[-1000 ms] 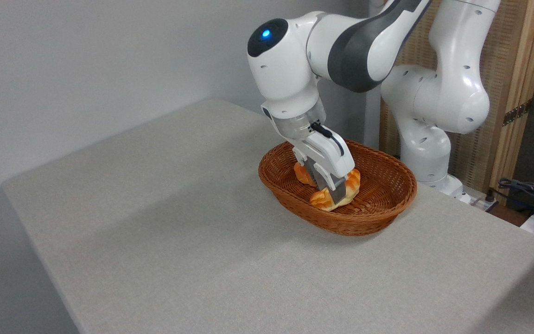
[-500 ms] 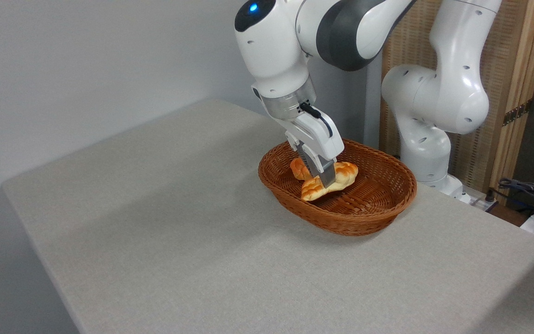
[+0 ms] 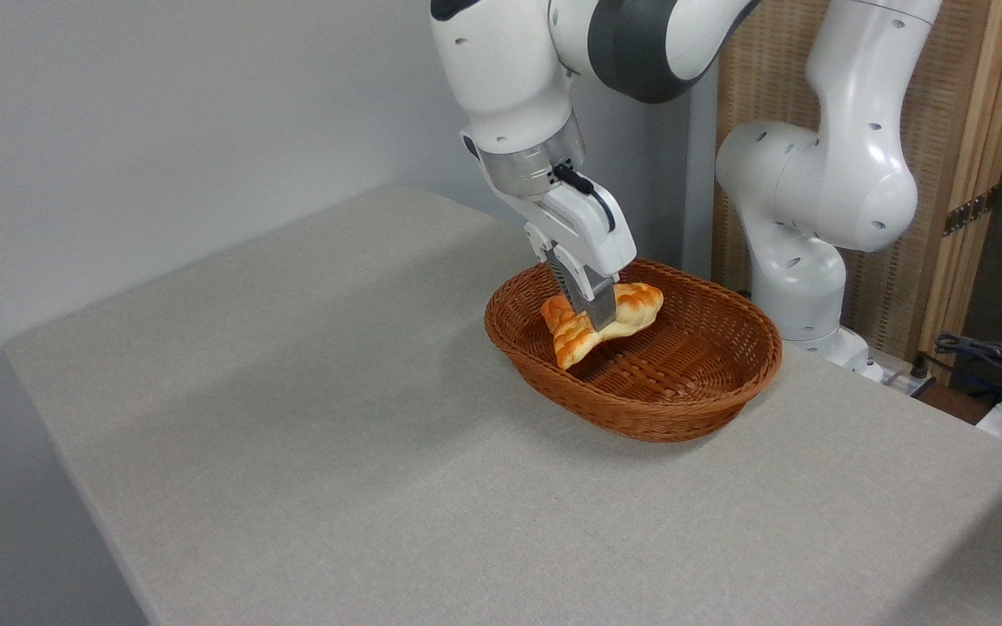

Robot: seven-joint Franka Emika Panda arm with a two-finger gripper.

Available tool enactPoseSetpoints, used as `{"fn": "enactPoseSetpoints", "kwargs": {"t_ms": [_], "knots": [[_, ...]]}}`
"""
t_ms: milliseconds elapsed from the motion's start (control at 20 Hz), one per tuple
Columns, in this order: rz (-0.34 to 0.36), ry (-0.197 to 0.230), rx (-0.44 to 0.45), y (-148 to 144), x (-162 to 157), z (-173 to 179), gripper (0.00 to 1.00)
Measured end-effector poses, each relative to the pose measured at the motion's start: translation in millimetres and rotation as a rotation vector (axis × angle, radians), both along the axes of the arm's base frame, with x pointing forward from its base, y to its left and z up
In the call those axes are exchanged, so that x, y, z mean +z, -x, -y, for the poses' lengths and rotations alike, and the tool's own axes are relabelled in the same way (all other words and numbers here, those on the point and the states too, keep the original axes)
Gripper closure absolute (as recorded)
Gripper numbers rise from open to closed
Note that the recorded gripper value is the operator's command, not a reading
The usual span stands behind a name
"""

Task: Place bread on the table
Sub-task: 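Lift the braided bread out of the basket and carry it over the rim, then lower the braided bread onto the table beside the basket and release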

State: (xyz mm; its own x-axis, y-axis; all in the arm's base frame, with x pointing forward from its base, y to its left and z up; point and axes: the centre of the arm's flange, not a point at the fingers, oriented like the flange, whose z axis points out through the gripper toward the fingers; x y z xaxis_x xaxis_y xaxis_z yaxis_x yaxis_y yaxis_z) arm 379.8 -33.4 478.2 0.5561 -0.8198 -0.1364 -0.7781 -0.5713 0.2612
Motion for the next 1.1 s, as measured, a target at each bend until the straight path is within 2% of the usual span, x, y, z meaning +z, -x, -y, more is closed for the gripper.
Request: {"fn": "enactPoseSetpoints", "kwargs": {"t_ms": [250,400,550,650,750,950,1050,1100], "knots": [[-0.017,0.009,-0.027,0,22,-2,0.94],[0.013,0.020,-0.038,-6,46,-5,0.93],[0.052,0.022,-0.039,-17,64,-5,0.84],[0.079,0.021,-0.036,-30,73,-5,0.82],[0.138,0.020,-0.025,-57,80,-6,0.78],[0.239,0.021,0.014,-99,75,-20,0.70],[0.282,0.016,0.023,-121,60,-22,0.62],[0.285,0.014,0.023,-125,55,-22,0.53]]}}
